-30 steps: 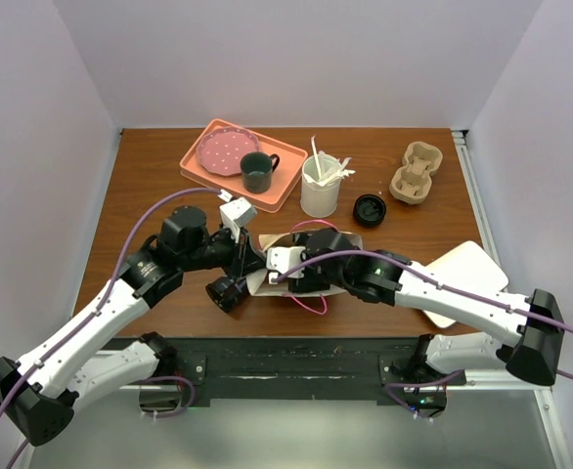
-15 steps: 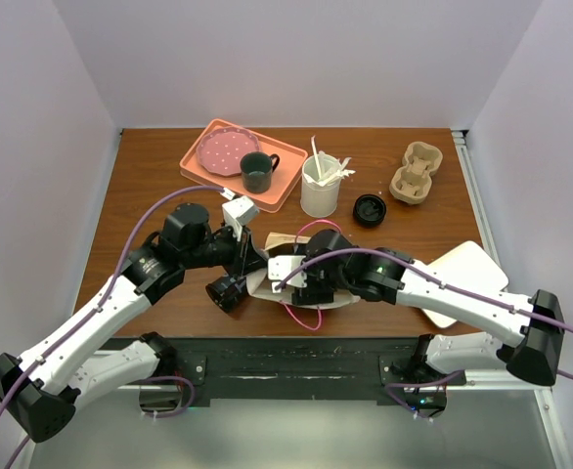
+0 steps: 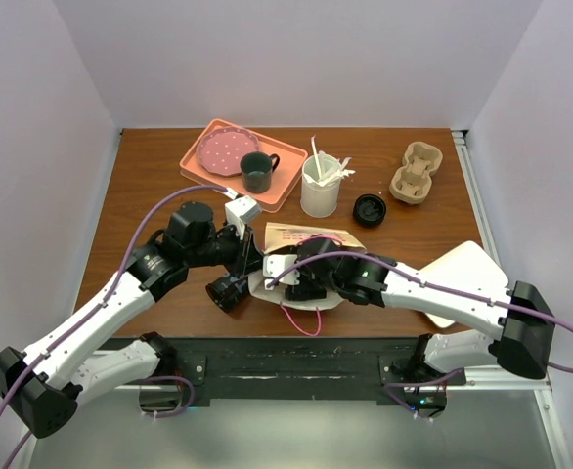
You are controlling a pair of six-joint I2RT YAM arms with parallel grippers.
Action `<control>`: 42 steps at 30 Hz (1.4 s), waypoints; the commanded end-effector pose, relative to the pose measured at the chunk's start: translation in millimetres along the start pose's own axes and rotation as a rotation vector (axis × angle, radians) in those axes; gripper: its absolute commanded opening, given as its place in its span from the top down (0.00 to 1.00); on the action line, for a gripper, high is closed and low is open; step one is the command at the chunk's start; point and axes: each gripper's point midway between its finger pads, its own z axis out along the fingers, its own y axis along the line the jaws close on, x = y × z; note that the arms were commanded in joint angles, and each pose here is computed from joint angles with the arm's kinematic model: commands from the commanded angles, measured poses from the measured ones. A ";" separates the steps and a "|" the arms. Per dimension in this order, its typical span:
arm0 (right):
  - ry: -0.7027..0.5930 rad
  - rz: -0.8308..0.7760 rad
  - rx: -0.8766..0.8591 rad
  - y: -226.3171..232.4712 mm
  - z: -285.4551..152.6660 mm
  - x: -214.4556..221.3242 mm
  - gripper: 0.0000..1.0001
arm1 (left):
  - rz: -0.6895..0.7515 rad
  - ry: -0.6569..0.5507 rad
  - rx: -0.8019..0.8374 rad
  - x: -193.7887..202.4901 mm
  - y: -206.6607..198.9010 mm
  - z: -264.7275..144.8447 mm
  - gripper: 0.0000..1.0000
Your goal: Pack the takeout coffee
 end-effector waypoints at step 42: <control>0.040 0.003 0.135 -27.5 -33.9 15.8 0.79 | 0.051 0.024 -0.053 -16.3 -0.9 -5.5 0.66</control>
